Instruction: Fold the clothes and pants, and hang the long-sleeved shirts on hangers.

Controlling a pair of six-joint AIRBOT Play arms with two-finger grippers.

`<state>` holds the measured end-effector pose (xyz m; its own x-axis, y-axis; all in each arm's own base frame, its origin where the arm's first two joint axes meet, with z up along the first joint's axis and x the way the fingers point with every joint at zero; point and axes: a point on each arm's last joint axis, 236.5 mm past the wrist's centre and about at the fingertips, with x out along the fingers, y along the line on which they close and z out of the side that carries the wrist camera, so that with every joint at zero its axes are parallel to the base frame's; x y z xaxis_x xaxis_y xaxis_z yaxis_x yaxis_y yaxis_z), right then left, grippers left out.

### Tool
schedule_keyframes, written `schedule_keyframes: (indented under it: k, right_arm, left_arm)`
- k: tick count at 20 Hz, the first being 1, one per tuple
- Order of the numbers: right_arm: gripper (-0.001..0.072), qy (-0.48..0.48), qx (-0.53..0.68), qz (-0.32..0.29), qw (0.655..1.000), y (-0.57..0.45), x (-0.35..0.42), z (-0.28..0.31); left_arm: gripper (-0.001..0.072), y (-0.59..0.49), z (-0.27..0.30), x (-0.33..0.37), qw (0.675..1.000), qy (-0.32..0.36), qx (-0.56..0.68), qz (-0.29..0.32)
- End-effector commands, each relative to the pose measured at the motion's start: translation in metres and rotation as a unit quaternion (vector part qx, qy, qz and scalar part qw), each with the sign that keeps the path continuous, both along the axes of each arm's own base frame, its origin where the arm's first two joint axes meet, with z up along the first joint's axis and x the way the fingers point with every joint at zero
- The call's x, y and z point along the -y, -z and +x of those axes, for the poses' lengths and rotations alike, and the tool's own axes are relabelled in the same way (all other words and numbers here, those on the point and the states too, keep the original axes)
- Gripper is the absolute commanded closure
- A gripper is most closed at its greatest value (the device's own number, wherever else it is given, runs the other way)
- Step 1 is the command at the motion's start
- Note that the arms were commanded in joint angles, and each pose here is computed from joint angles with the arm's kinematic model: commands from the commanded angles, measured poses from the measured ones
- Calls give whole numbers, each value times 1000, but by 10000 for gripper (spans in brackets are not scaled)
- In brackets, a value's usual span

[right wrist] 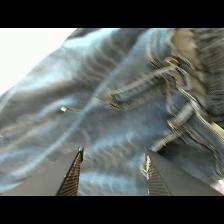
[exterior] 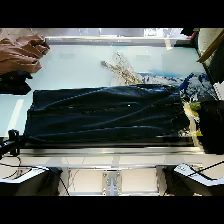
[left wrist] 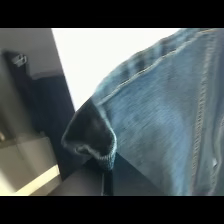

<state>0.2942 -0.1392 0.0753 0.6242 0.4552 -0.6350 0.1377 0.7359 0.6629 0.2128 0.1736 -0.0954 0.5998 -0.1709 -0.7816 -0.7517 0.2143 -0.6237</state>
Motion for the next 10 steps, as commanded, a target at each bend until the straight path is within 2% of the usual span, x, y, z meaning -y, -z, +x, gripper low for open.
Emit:
schedule_keyframes:
  k: [1,3,4,5,7,10]
  right_arm:
    - [269,-11,-66,-30,997,29,5,-25]
    - [260,-10,-114,-20,993,63,-2,-45]
    - [206,2,-127,-6,992,81,-8,-51]
    - [194,22,-134,7,991,99,-12,-54]
    - [194,56,-146,12,988,127,-14,-58]
    - [195,101,-159,5,982,147,-7,-60]
  left_arm:
    - [687,-3,16,-1,1000,-6,16,5]
    - [687,-2,16,0,1000,-5,15,5]
    - [687,-3,16,3,1000,3,16,3]
    - [687,-4,16,8,999,23,22,5]
    - [687,-8,17,19,997,66,35,10]
    - [687,-8,17,18,997,65,35,10]
